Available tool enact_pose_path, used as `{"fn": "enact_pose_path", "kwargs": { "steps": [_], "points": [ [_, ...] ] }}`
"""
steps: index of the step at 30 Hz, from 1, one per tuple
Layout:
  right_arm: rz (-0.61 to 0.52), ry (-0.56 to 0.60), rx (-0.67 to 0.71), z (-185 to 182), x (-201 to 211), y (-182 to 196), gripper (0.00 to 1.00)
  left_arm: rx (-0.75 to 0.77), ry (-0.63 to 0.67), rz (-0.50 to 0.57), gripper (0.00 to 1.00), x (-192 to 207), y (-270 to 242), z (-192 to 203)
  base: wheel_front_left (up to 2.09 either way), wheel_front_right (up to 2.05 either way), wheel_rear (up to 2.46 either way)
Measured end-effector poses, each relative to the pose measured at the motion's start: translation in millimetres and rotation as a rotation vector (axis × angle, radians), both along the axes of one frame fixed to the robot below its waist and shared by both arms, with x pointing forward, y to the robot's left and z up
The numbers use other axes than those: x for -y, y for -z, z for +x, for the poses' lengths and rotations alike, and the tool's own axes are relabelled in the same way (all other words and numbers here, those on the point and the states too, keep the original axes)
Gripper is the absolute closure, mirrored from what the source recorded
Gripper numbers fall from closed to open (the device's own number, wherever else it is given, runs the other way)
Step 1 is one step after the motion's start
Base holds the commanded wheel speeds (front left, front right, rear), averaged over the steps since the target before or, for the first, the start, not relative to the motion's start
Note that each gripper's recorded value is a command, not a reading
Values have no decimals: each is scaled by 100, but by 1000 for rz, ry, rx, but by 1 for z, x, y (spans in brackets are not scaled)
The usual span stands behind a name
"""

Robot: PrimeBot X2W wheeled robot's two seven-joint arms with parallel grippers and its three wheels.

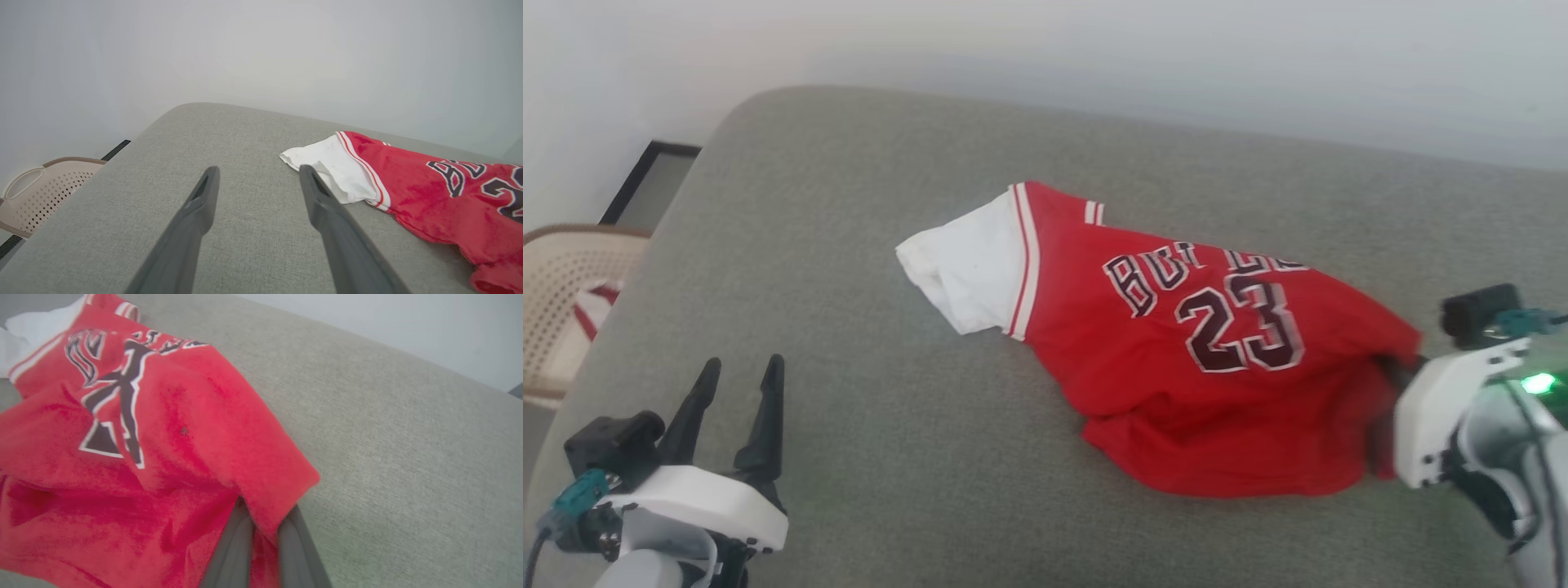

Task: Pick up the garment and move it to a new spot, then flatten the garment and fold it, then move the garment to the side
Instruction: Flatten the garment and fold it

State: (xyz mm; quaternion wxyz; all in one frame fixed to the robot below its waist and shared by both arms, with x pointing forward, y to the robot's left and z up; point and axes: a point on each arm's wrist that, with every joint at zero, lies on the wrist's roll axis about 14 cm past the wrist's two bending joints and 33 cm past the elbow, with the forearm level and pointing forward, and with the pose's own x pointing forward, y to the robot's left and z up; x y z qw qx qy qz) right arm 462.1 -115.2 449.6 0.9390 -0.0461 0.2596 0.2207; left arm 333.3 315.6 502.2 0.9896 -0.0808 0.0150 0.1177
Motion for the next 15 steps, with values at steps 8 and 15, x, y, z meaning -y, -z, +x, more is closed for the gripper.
{"fn": "enact_pose_path", "kwargs": {
  "steps": [8,15],
  "points": [
    [82,-215,12,-54,-55,-28,100,22,22,-1,0,6,-7,0,0,0,0],
    [68,-396,-63,-109,-81,-22,100,32,43,-1,0,12,-10,4,0,0,0]
  ]
}}
